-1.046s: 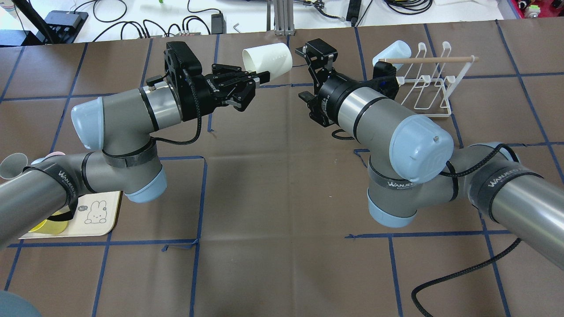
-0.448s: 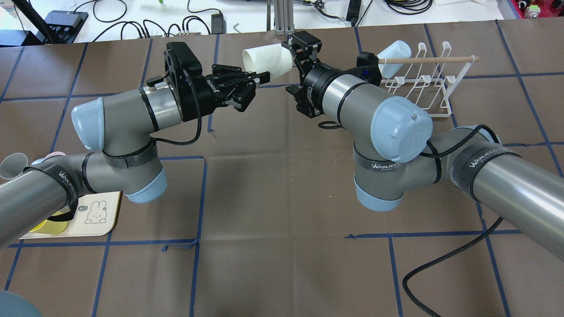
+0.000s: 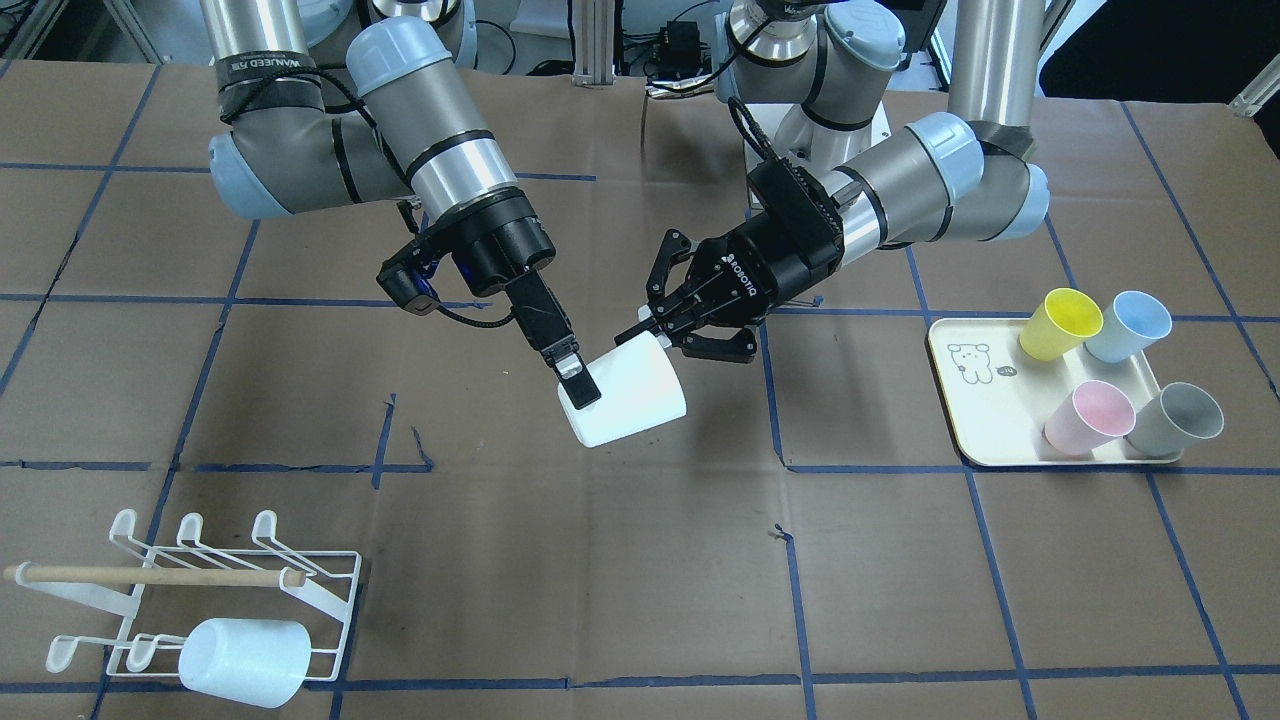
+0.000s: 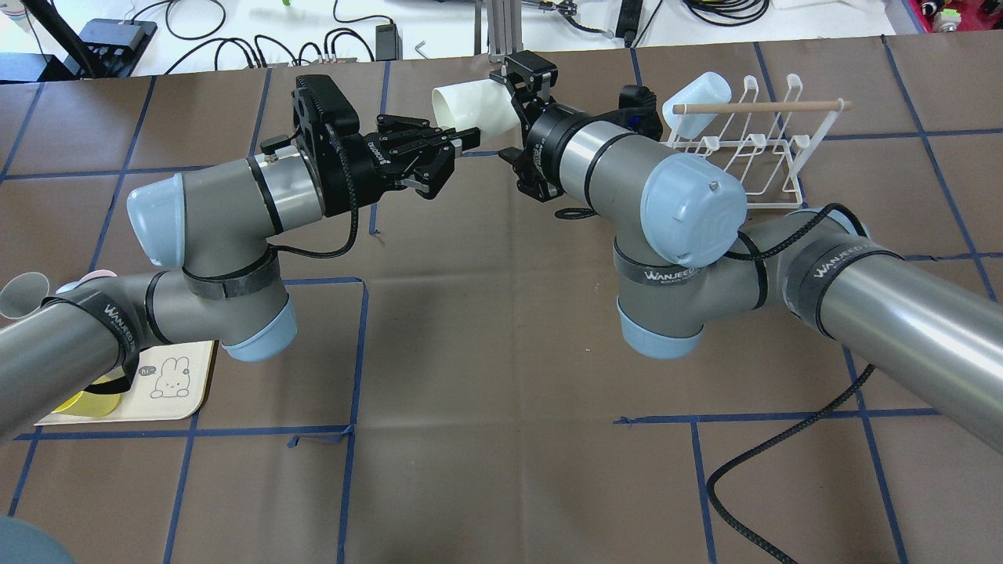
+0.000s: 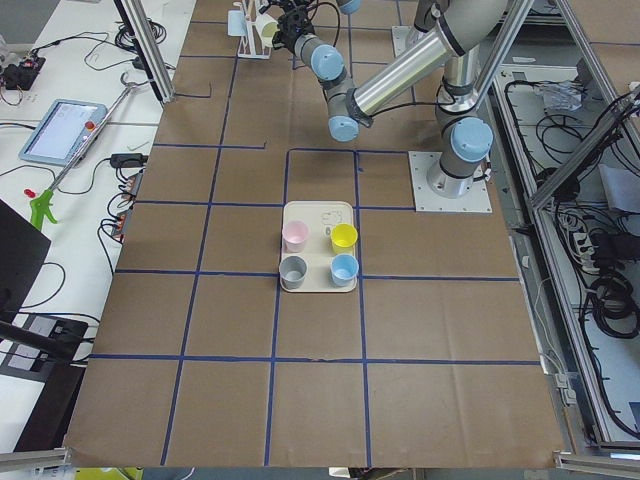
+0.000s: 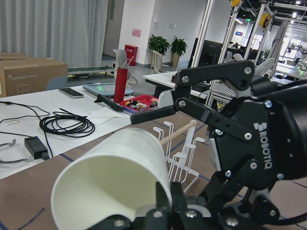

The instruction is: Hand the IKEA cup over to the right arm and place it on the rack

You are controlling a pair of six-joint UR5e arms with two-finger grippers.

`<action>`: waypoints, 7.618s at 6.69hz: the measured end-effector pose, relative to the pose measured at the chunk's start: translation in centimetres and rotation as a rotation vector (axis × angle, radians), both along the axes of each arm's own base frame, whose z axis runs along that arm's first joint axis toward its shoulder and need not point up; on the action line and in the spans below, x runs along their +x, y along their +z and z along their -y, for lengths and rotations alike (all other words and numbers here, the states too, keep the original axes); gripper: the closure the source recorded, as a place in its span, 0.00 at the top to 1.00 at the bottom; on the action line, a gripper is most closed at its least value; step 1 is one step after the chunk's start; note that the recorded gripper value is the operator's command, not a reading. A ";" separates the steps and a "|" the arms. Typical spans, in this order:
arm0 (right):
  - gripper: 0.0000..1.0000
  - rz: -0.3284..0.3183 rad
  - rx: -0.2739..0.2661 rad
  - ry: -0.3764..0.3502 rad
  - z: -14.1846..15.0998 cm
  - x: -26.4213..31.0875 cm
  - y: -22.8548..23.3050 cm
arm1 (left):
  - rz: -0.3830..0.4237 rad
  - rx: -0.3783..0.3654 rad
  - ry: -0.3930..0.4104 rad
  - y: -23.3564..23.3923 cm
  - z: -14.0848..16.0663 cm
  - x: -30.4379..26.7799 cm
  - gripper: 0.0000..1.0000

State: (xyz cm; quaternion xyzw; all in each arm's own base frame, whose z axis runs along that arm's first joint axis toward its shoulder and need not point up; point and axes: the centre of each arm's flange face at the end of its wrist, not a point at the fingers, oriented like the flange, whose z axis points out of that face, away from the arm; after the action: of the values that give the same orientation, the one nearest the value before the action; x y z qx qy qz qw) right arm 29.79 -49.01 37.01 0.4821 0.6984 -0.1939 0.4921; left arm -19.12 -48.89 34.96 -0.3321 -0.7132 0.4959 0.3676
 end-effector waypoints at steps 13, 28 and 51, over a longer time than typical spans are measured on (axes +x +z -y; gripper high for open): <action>0.40 -0.007 -0.003 0.038 1.0 1.7 0.1 | -0.022 0.024 0.015 0.5 0.1 0.2 0.98; 0.15 -1.356 -0.586 0.286 14.4 -31.2 -0.8 | 0.440 0.882 0.748 18.5 8.3 7.7 0.99; 1.00 -1.263 -0.433 0.643 12.6 -26.8 3.3 | 0.763 1.102 0.819 12.4 0.5 7.6 0.99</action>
State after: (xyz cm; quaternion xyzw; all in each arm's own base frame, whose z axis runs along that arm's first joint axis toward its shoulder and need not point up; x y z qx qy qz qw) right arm 2.96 -61.63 40.35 -0.0576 0.9014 -0.4140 0.1130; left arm -11.53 -49.38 47.34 0.0399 -0.9990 0.0184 -0.0033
